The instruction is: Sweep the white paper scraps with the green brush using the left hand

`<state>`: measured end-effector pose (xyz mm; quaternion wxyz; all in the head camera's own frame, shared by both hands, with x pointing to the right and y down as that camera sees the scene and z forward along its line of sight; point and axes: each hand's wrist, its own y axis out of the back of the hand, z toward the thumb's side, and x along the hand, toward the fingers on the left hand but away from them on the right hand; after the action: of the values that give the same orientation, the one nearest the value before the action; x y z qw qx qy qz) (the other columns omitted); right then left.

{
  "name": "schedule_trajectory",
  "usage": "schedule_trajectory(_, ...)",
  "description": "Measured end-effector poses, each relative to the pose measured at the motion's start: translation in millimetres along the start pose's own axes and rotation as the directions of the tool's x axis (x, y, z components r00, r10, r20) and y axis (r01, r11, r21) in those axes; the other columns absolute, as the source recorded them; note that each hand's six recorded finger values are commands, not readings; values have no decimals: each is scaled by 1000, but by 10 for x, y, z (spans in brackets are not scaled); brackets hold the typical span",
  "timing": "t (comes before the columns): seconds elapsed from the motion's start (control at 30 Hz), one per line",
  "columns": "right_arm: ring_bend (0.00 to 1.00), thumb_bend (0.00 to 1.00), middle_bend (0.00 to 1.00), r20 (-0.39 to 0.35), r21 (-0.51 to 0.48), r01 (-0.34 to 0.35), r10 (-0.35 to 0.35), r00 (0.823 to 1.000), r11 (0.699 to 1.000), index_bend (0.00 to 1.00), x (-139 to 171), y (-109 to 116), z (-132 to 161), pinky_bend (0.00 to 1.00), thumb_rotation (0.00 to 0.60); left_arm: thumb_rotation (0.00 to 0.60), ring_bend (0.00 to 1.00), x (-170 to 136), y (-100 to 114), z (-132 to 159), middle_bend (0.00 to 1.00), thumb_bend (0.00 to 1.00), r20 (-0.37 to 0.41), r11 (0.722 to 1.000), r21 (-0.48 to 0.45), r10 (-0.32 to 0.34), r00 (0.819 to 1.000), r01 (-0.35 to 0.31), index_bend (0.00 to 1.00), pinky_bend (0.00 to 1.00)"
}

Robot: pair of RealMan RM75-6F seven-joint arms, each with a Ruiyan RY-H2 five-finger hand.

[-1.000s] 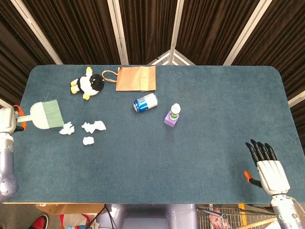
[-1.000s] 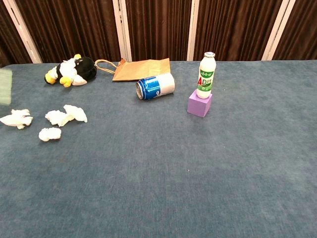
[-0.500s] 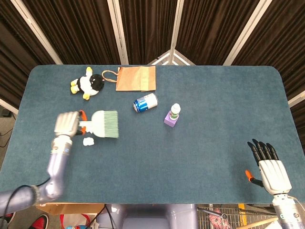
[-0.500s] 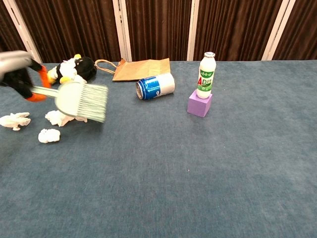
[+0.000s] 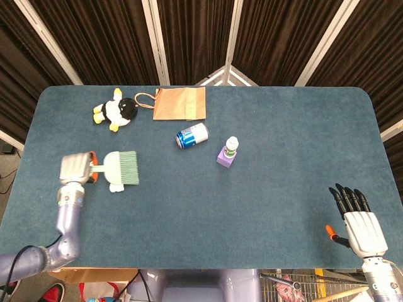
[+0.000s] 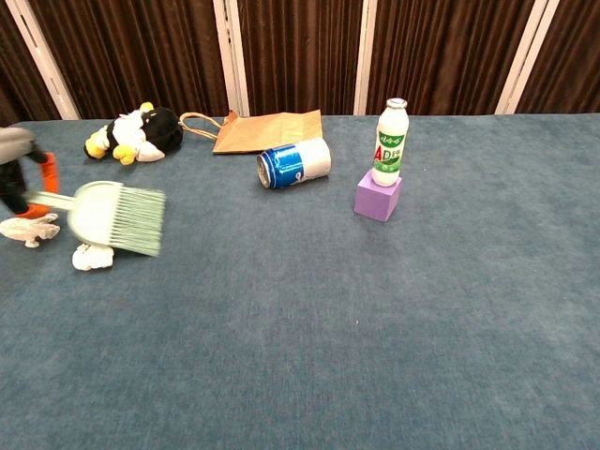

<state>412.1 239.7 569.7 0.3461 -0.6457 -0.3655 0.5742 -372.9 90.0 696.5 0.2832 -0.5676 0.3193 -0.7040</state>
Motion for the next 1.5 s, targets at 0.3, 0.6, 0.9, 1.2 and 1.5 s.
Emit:
schedule_trajectory(0.3,0,321,0,-5,16,-1,1,1000,1000,0,6,-18,34,12,600,600,1000,-24,265,-1063,1000,788,-148,999,-11,48,988,-51,671,1000)
schedule_trajectory(0.6,0,321,0,-11,17,-4,4,1000,1000,0,-21,-37,58,12,600,600,1000,-111,934,-1206,1000,788,-110,975,-133,164,980,-178,667,1000)
schedule_trajectory(0.9,0,321,0,-9,10,-6,6,1000,1000,0,-33,-37,51,13,600,600,1000,-174,636,-454,1000,788,43,981,-174,94,995,-85,667,1000)
schedule_trajectory(1.2,0,321,0,0,1,-7,7,1000,1000,0,-32,-27,18,12,600,600,1000,-360,-99,341,1000,788,183,998,-52,-37,982,47,668,1000)
schedule_trajectory(1.5,0,322,0,-1,3,-4,4,1000,1000,0,-1,-8,15,12,600,600,1000,-301,-220,43,1000,788,112,999,35,-43,993,39,670,1000)
